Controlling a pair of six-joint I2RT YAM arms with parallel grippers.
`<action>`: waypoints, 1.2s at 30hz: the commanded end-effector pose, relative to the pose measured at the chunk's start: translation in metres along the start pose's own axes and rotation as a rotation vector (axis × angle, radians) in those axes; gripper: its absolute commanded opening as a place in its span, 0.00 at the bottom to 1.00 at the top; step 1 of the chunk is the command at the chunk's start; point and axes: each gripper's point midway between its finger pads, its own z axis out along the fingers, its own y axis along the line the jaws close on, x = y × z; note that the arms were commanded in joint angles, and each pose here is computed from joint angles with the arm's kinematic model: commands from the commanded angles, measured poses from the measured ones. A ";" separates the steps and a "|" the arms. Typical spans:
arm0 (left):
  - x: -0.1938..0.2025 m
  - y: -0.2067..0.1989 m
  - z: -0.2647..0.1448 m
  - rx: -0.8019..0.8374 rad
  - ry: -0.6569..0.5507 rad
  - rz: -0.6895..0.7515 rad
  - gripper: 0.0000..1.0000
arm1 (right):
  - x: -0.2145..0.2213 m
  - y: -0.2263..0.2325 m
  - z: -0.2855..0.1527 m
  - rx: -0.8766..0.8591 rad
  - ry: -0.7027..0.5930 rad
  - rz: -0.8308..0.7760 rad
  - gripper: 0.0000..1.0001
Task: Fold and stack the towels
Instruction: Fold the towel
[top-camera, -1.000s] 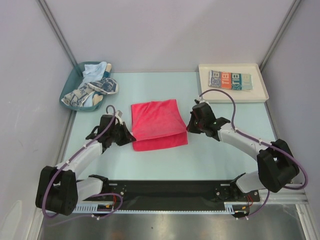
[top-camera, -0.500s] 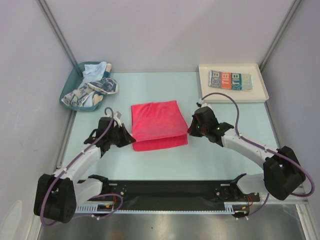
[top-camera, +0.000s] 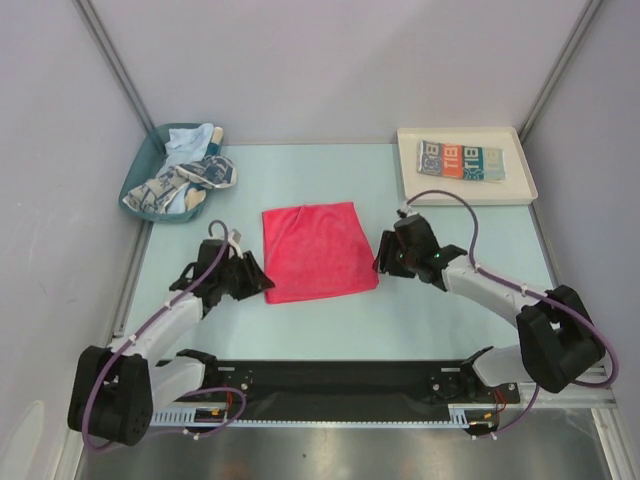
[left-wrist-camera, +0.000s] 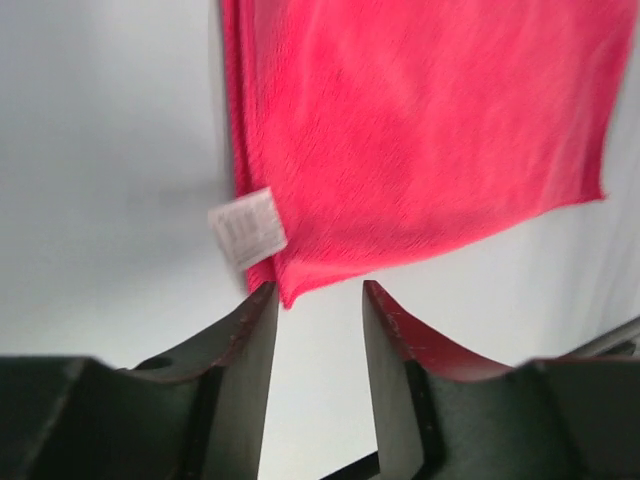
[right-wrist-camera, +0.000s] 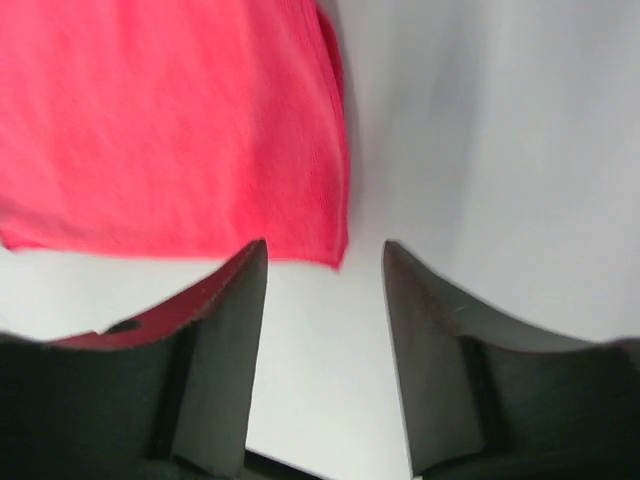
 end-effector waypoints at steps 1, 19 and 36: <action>-0.065 -0.030 -0.023 0.004 -0.190 0.049 0.46 | -0.074 0.015 -0.020 -0.103 -0.150 0.033 0.53; -0.243 -0.031 0.077 -0.064 -0.197 0.025 0.49 | -0.224 0.044 0.135 -0.195 -0.082 0.040 0.49; -0.237 -0.008 0.112 -0.095 -0.109 -0.044 0.46 | -0.194 0.036 0.170 -0.207 0.010 0.116 0.47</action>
